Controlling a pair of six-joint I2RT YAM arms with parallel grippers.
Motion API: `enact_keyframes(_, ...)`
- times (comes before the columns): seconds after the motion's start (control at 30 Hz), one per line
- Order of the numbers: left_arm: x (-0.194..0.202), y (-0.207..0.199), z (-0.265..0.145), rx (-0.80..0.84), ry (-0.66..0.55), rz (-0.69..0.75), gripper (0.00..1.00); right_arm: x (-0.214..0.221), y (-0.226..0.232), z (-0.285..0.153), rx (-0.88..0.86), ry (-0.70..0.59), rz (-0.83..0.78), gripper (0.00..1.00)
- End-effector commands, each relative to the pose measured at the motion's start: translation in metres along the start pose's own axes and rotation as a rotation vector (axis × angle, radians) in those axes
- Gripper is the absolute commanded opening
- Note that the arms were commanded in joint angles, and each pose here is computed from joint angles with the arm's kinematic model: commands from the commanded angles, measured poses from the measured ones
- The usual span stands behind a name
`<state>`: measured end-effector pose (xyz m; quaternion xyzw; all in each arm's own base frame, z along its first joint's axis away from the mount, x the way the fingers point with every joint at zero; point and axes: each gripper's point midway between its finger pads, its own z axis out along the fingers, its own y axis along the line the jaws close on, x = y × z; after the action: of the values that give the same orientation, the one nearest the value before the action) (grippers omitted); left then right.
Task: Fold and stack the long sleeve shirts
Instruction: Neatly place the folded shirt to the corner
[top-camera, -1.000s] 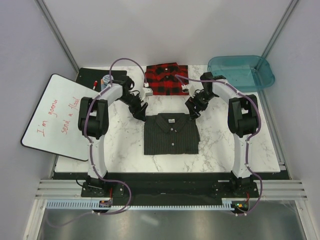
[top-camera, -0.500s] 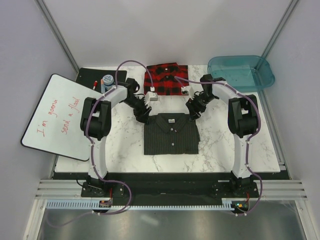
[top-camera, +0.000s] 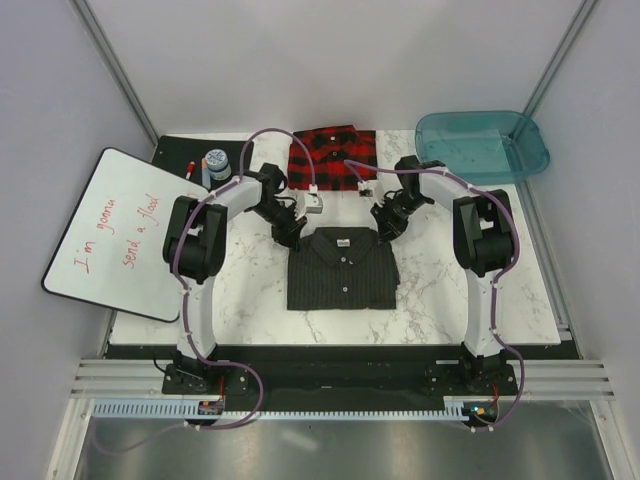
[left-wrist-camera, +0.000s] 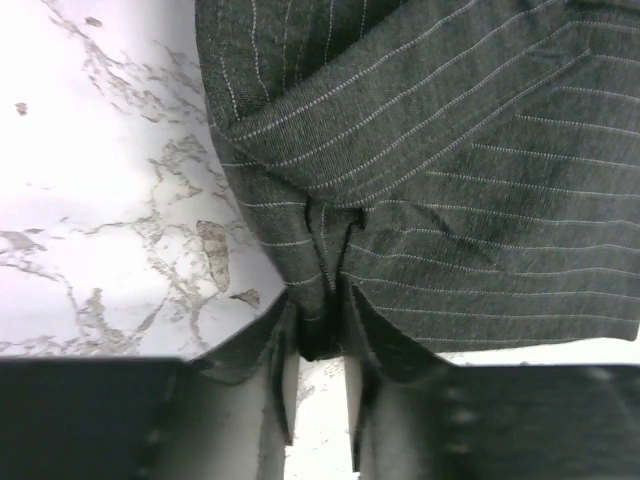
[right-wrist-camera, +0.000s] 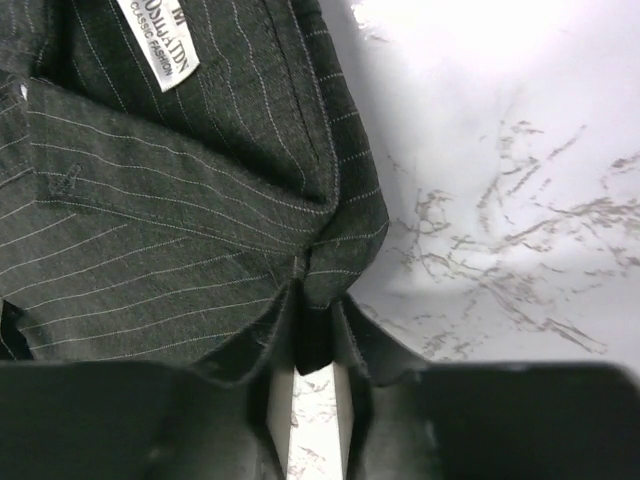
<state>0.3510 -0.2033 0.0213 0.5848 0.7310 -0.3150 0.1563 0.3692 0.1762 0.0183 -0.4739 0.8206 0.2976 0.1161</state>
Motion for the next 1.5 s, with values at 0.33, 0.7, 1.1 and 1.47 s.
enact_keyframes(0.33, -0.039, 0.026, -0.065, -0.218, -0.069, -0.086, 0.02, -0.048, -0.013, -0.037, 0.157, -0.074, -0.003, 0.00)
enact_keyframes(0.7, -0.089, 0.084, -0.127, -0.468, -0.172, -0.063, 0.02, -0.128, -0.054, -0.104, 0.437, -0.258, -0.057, 0.00)
enact_keyframes(1.1, -0.154, 0.147, -0.181, -0.697, -0.410, -0.030, 0.02, -0.202, -0.101, -0.175, 0.758, -0.533, -0.078, 0.00)
enact_keyframes(1.47, -0.167, 0.159, -0.210, -0.855, -0.488, -0.002, 0.02, -0.233, -0.104, -0.219, 0.880, -0.644, -0.122, 0.00)
